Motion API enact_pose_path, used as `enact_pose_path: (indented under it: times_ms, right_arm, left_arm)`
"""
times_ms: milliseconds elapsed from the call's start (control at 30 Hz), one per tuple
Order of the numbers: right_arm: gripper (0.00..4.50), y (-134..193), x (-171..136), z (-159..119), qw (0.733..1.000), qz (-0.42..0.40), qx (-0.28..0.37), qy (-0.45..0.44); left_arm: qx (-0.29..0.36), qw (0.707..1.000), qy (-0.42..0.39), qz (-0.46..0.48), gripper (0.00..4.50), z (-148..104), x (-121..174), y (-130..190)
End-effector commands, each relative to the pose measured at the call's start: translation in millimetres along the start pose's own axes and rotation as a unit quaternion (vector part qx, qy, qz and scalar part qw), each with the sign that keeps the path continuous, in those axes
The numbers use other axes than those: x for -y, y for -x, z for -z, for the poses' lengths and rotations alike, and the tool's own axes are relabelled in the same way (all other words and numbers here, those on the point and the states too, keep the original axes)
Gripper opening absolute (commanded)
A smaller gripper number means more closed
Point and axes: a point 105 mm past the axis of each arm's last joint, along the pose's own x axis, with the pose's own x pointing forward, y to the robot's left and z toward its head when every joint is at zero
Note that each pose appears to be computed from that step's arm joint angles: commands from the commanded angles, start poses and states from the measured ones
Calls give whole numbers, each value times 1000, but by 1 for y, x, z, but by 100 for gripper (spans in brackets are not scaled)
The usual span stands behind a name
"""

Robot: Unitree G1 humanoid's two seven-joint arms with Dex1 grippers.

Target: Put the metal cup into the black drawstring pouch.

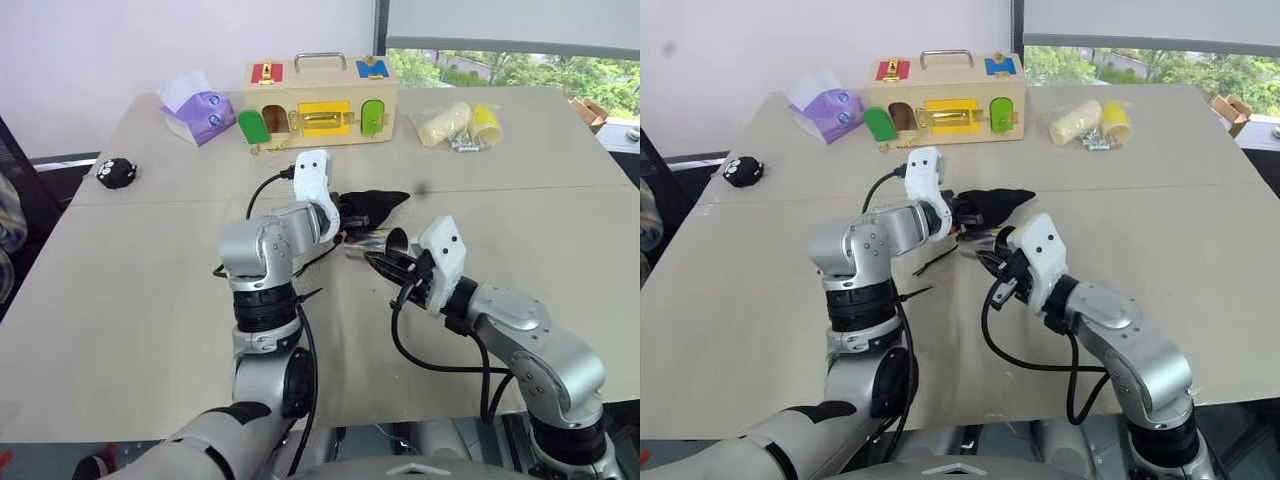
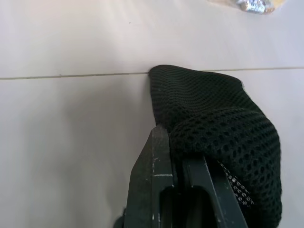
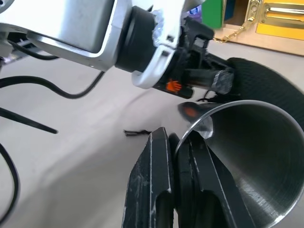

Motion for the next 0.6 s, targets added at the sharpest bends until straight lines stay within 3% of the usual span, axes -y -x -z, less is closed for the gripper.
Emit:
enact_pose_path:
  times_ms: [33, 333, 600]
  right_arm:
    - [2, -4, 1, -8, 999, 21, 32, -19]
    - [2, -11, 41, -13, 986, 151, 71, -28]
    - [2, -20, 36, -25, 986, 129, 105, -27]
  left_arm:
    - [10, 1000, 10, 12, 0, -9, 7, 4]
    - [13, 999, 16, 29, 0, -8, 6, 12]
    - [10, 999, 20, 48, 0, -7, 12, 13]
